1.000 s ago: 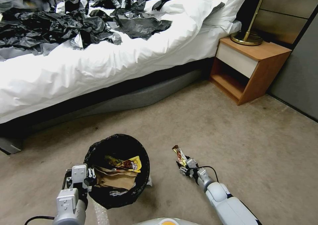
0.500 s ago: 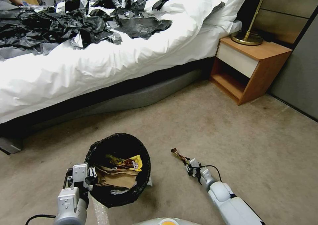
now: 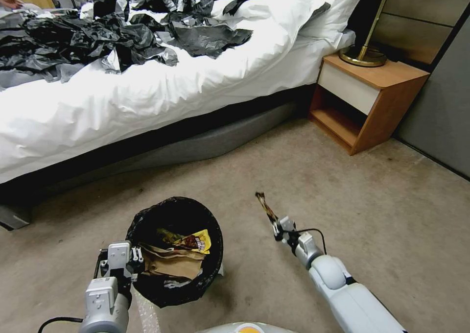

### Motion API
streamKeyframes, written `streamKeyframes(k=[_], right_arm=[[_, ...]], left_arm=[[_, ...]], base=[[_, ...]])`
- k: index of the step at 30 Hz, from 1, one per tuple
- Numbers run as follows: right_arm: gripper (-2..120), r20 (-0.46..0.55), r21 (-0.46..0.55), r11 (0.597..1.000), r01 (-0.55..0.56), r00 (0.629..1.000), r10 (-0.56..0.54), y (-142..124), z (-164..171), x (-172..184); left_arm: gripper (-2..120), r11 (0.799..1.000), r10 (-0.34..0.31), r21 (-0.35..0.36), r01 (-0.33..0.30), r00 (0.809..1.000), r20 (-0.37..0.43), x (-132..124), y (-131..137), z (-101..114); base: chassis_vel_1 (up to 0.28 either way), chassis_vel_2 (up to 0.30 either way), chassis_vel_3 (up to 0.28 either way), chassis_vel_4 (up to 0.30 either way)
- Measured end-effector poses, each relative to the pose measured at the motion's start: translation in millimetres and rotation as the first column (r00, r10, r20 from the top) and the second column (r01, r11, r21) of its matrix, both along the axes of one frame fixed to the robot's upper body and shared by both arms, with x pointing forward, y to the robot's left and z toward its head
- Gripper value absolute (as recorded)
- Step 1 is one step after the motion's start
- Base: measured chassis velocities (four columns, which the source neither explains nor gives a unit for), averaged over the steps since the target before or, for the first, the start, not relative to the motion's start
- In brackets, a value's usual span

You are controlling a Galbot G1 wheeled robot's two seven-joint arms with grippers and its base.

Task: Pick up the trash bin, then pick up the garbage from the floor and place it into the trash bin.

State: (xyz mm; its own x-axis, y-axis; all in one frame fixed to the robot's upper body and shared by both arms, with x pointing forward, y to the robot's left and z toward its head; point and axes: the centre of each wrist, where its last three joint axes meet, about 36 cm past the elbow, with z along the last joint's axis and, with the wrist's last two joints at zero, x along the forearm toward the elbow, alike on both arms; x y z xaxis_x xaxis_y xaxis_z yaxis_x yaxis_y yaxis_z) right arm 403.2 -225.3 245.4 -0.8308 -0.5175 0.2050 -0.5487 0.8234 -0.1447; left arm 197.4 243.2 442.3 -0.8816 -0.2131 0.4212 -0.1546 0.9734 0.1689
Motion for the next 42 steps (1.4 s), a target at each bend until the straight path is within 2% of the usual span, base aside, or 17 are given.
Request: streamKeyframes(k=[2, 4, 6, 8, 10, 12, 13, 14, 15, 21, 30, 32, 37, 42], right_arm=[[0, 0.085, 0.054, 0.998, -0.037, 0.996, 0.033, 10, 30, 4], [0, 0.103, 0.071, 0.996, -0.050, 0.994, 0.043, 13, 38, 5], [0, 0.205, 0.163, 0.975, -0.148, 0.972, 0.113, 30, 82, 6], [0, 0.228, 0.184, 0.966, -0.180, 0.964, 0.136, 33, 92, 5], [0, 0.294, 0.240, 0.925, -0.293, 0.931, 0.218, 47, 124, -3], [0, 0.310, 0.256, 0.910, -0.325, 0.920, 0.241, 52, 133, -7], [0, 0.326, 0.284, 0.877, -0.388, 0.899, 0.292, 61, 147, -17], [0, 0.328, 0.287, 0.873, -0.394, 0.897, 0.297, 62, 148, -19], [0, 0.335, 0.305, 0.837, -0.455, 0.874, 0.353, 74, 158, -32], [0, 0.294, 0.312, 0.792, -0.525, 0.846, 0.445, 97, 154, -56], [0, 0.256, 0.280, 0.791, -0.544, 0.836, 0.485, 111, 134, -59], [0, 0.214, 0.262, 0.794, -0.548, 0.835, 0.506, 124, 112, -58], [0, 0.172, 0.231, 0.812, -0.536, 0.844, 0.508, 131, 89, -53], [19, 0.123, 0.213, 0.834, -0.509, 0.861, 0.494, 133, 74, -45]], left_arm=[[0, 1.000, -0.001, 0.002, 0.001, 1.000, -0.003, 0, 1, -1], [0, 1.000, -0.001, 0.002, 0.001, 1.000, -0.004, 0, 1, -1], [0, 1.000, -0.002, 0.004, 0.002, 1.000, -0.008, 1, 2, -3], [0, 1.000, -0.002, 0.004, 0.002, 1.000, -0.010, 1, 2, -4], [0, 1.000, -0.006, 0.000, 0.006, 1.000, -0.013, 2, 0, -5], [0, 1.000, -0.007, -0.002, 0.007, 1.000, -0.013, 2, 0, -5], [0, 1.000, -0.009, -0.004, 0.009, 1.000, -0.014, 3, -1, -6], [0, 1.000, -0.009, -0.004, 0.009, 1.000, -0.014, 3, -1, -6], [0, 1.000, -0.010, -0.006, 0.010, 1.000, -0.015, 4, -1, -6], [0, 1.000, -0.010, -0.009, 0.010, 1.000, -0.015, 5, -2, -6], [0, 1.000, -0.012, -0.014, 0.012, 1.000, -0.016, 6, -4, -6], [0, 1.000, -0.014, -0.018, 0.013, 1.000, -0.017, 6, -5, -6], [0, 1.000, -0.013, -0.018, 0.013, 1.000, -0.015, 6, -6, -5], [0, 1.000, -0.017, -0.024, 0.017, 1.000, -0.013, 6, -8, -5]], base=[[0.000, 0.000, 0.000, 0.000], [0.000, 0.000, 0.000, 0.000], [0.000, 0.000, 0.000, 0.000], [0.000, 0.000, 0.000, 0.000], [0.000, 0.000, 0.000, 0.000], [0.000, 0.000, 0.000, 0.000], [0.000, 0.000, 0.000, 0.000], [0.000, 0.000, 0.000, 0.000], [0.000, 0.000, 0.000, 0.000], [0.000, 0.000, 0.000, 0.000], [0.000, 0.000, 0.000, 0.000], [0.000, 0.000, 0.000, 0.000], [0.000, 0.000, 0.000, 0.000], [0.000, 0.000, 0.000, 0.000]])
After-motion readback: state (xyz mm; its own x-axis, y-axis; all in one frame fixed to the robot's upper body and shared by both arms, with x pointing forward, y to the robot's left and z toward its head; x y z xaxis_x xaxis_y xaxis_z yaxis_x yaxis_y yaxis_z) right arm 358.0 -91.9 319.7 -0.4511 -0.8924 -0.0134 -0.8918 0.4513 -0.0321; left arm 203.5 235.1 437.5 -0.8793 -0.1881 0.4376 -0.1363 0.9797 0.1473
